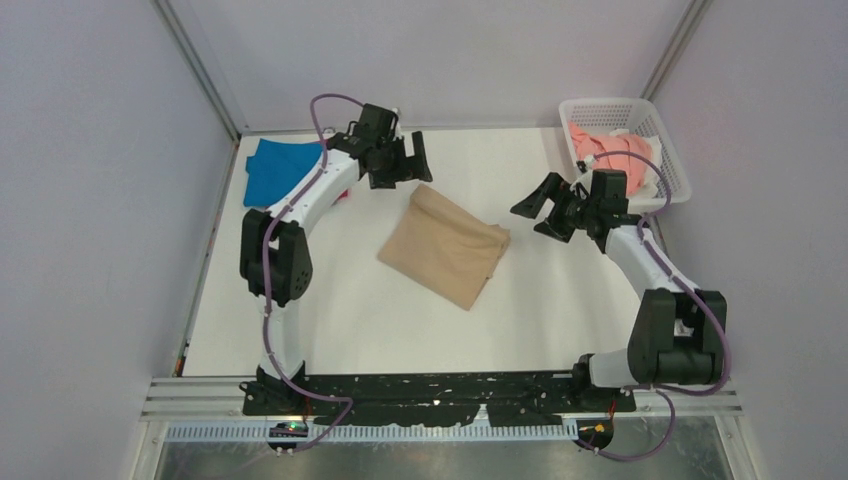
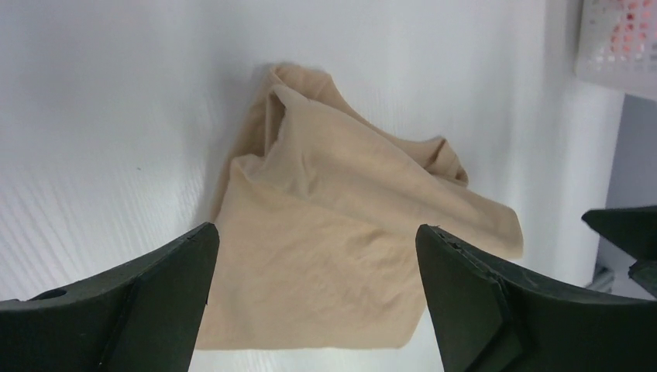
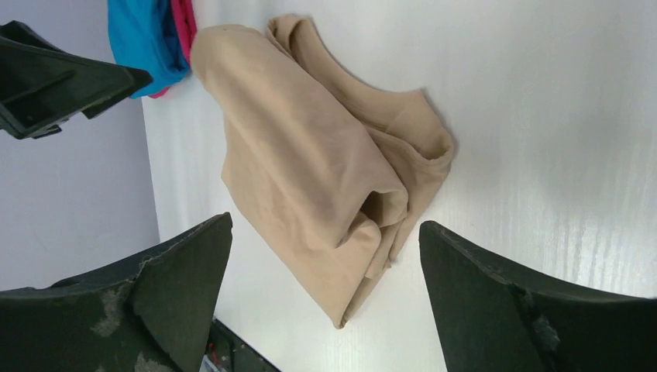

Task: Fold and stack the t-shirts
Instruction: Fold the long partially folded tshirt into a neat square

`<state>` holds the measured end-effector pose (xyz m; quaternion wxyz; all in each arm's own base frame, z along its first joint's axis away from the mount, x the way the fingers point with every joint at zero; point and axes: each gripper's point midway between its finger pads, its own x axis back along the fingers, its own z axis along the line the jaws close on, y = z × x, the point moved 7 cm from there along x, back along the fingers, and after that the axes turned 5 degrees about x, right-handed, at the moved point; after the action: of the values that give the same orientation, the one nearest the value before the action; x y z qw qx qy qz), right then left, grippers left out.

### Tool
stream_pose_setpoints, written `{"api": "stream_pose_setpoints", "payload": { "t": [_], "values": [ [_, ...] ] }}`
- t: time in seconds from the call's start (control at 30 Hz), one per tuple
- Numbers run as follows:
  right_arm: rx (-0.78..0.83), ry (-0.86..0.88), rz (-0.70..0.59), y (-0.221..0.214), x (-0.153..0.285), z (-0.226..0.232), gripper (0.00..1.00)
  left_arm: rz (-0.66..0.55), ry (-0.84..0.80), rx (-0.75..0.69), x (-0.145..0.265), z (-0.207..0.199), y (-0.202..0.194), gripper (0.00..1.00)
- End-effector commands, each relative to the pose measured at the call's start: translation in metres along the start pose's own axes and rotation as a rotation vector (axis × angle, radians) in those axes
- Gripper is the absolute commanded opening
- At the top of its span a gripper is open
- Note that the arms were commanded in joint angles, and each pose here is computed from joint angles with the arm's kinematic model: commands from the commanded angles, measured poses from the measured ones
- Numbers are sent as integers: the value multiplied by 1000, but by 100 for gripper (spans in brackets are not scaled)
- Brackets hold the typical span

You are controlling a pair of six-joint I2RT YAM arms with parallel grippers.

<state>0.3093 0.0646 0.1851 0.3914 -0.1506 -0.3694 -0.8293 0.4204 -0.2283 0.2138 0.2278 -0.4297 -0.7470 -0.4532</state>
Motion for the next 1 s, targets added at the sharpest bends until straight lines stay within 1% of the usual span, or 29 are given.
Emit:
{"api": "stream_pose_setpoints", "payload": {
  "t": [0.0,0.07,0.13,0.17,0.2,0.27,0.43,0.5,0.63,0.7,0.83,0.97],
  "values": [
    [193,6,-43,-8,20,25,95,42,-225,-83,34,-22,-10,100],
    [271,60,5,-24,16,44,95,77,-297,-95,31,-27,-19,100],
    [289,134,24,-32,9,58,95,115,-330,-101,23,-29,-28,100],
    [256,165,55,-39,4,61,95,134,-337,-99,19,-30,-31,100],
    [268,208,51,-43,-3,67,95,155,-347,-96,15,-30,-35,100],
    [245,226,93,-51,-19,71,95,178,-351,-84,3,-29,-37,100],
    [233,166,140,-50,-49,64,95,202,-354,-52,-25,-31,-28,100],
    [229,124,124,-43,-58,58,95,199,-345,-44,-37,-32,-23,100],
    [209,16,49,-26,-72,37,95,189,-292,-15,-61,-31,-12,100],
    [182,-11,40,-22,-80,26,95,184,-289,-5,-72,-30,-8,100],
    [115,-6,103,-30,-100,7,95,206,-228,36,-96,-22,-9,99],
    [58,-2,163,-39,-117,-9,95,277,-159,81,-108,-9,-22,100]
  ]
}}
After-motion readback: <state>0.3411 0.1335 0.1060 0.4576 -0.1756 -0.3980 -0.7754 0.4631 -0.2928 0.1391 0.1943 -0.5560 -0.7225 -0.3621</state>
